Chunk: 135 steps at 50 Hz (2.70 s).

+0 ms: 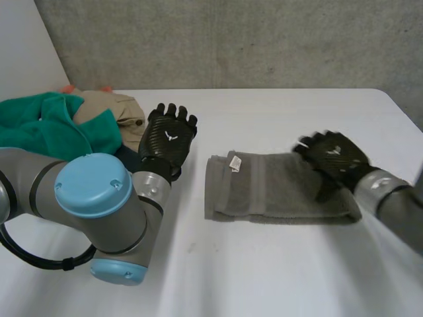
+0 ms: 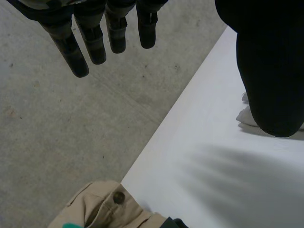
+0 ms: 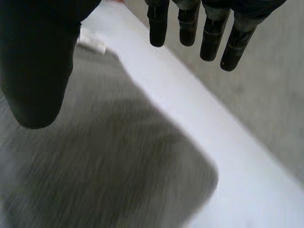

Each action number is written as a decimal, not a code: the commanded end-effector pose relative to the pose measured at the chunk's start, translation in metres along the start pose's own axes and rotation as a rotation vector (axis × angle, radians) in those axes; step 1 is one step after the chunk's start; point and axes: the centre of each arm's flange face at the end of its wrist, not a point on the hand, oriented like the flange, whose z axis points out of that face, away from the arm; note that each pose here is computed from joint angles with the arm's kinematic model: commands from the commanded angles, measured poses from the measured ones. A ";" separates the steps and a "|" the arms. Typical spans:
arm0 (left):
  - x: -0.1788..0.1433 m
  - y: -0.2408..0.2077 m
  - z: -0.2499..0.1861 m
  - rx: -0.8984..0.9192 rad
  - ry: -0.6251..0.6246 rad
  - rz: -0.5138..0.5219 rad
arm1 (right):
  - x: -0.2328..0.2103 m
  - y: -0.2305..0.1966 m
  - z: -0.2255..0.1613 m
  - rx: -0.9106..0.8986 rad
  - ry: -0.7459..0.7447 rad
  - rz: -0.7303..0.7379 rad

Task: Fold the laundry.

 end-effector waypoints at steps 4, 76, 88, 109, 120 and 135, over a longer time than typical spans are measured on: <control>0.009 -0.015 -0.002 0.042 0.018 -0.006 | 0.027 0.056 -0.019 -0.235 -0.015 -0.046; 0.080 0.004 0.008 -0.255 0.259 -0.189 | -0.042 0.006 0.040 -0.190 -0.037 0.402; 0.064 -0.033 0.008 -0.126 0.274 -0.222 | -0.023 -0.011 0.013 -0.130 0.028 0.440; 0.034 -0.059 -0.022 -0.035 0.340 -0.254 | -0.051 0.038 0.017 -0.207 -0.075 0.775; 0.031 -0.052 -0.022 -0.057 0.334 -0.254 | -0.062 0.019 0.033 -0.135 -0.114 0.809; 0.028 -0.046 -0.020 -0.072 0.325 -0.253 | -0.034 0.003 0.088 0.001 0.007 0.835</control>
